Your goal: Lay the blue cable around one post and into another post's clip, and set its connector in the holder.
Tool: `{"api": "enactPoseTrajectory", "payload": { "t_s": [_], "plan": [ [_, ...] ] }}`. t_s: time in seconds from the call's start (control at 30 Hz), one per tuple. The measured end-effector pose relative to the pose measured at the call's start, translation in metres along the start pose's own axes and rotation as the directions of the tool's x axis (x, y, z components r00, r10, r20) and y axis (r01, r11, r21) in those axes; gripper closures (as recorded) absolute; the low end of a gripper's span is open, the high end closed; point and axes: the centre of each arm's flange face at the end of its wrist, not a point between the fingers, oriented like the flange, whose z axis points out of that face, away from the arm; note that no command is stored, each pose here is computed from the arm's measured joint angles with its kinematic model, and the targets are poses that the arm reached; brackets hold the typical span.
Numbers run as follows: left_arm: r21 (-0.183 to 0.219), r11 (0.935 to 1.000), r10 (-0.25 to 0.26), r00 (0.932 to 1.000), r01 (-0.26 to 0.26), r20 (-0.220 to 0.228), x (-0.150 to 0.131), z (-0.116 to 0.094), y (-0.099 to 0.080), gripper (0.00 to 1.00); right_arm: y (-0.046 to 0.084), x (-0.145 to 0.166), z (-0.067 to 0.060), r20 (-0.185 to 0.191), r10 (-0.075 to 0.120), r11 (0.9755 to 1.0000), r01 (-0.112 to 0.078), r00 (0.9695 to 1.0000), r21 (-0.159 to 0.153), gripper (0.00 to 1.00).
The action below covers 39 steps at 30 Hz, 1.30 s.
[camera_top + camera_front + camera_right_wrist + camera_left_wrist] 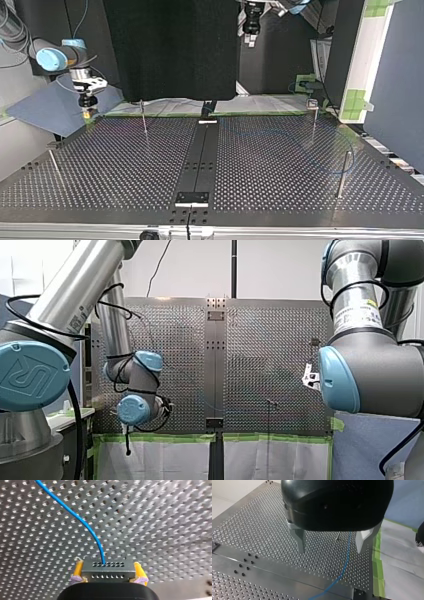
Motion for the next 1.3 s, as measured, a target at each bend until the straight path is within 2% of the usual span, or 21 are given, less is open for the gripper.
{"api": "enactPoseTrajectory", "payload": {
  "t_s": [0.1,0.2,0.43,0.67,0.77,0.93,1.3],
  "plan": [
    [0.005,1.0000,-0.009,1.0000,0.009,0.000,0.001,-0.007,0.005,0.01,-0.004,0.012,-0.001,-0.016,-0.008,1.0000,0.008,0.9998,0.000,1.00],
    [0.025,0.9996,-0.015,0.9998,0.015,0.014,0.000,-0.005,0.001,0.01,-0.008,0.021,-0.002,-0.028,-0.015,0.9999,0.015,0.9995,0.003,1.00],
    [0.095,0.9955,-0.011,0.9981,0.005,0.061,-0.006,0.015,-0.021,0.01,-0.016,0.033,-0.003,-0.041,-0.027,0.9996,0.028,0.9988,0.011,1.00],
    [0.153,0.9873,0.030,0.9963,-0.042,0.081,-0.011,0.030,-0.038,0.01,-0.025,0.049,-0.008,-0.060,-0.043,0.9989,0.044,0.9973,0.016,1.00],
    [0.153,0.9859,0.057,0.9953,-0.068,0.078,-0.011,0.031,-0.039,0.01,-0.029,0.058,-0.010,-0.071,-0.049,0.9986,0.050,0.9963,0.015,1.00],
    [0.142,0.9864,0.073,0.9944,-0.083,0.077,-0.011,0.032,-0.038,0.01,-0.035,0.075,-0.013,-0.091,-0.057,0.9983,0.058,0.9942,0.007,1.00],
    [0.133,0.9877,0.073,0.9950,-0.082,0.068,-0.010,0.032,-0.036,0.01,-0.046,0.120,-0.024,-0.120,-0.063,0.9968,0.056,0.9908,-0.057,1.00]
  ]
}}
